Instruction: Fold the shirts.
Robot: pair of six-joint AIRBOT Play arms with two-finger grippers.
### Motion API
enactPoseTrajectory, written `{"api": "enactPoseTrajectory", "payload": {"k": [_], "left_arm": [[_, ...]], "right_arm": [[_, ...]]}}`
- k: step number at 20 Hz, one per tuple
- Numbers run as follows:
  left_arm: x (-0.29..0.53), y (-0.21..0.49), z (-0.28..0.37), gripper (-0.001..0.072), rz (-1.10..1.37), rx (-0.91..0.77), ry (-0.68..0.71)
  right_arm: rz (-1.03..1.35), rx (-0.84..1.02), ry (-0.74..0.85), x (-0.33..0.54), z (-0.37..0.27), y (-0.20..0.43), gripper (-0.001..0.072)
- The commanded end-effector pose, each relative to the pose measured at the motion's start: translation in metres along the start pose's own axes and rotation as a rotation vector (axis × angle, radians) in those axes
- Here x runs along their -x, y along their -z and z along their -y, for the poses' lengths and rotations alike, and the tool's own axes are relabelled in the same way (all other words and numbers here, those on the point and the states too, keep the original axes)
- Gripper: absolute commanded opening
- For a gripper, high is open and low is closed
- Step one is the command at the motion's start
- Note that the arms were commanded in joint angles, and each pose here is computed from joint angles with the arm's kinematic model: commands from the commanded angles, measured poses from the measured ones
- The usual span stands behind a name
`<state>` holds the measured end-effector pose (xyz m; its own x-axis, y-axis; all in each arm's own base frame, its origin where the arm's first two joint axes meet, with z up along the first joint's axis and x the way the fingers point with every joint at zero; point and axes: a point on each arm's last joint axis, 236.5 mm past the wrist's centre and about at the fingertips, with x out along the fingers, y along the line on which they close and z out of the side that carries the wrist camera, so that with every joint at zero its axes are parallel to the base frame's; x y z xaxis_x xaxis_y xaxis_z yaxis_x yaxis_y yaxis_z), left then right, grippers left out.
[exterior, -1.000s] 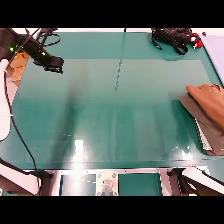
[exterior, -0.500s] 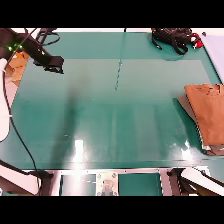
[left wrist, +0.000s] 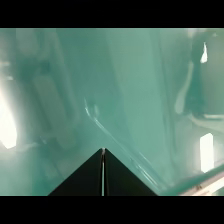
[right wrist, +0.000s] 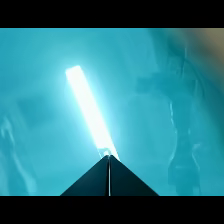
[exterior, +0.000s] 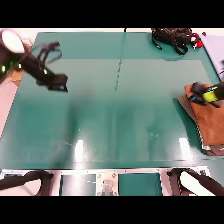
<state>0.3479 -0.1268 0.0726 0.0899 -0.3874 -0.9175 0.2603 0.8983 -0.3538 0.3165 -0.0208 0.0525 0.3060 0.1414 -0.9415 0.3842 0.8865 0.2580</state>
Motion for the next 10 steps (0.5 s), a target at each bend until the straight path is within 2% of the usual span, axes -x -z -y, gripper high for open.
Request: {"api": "enactPoseTrajectory", "payload": {"k": [1,5,10], "left_arm": [[-0.024,0.061,0.005,0.0025,-0.025,0.075,0.008],[-0.017,0.069,0.008,0.0026,0.022,0.072,0.003],[-0.017,0.071,0.009,0.0026,0.012,0.073,0.007]], "right_arm": [[-0.042,0.185,-0.051,-0.032,-0.041,0.056,0.0013],[-0.026,0.306,-0.086,-0.039,-0.067,0.068,0.0014],[-0.031,0.311,-0.091,-0.039,-0.07,0.07,0.0015]]}}
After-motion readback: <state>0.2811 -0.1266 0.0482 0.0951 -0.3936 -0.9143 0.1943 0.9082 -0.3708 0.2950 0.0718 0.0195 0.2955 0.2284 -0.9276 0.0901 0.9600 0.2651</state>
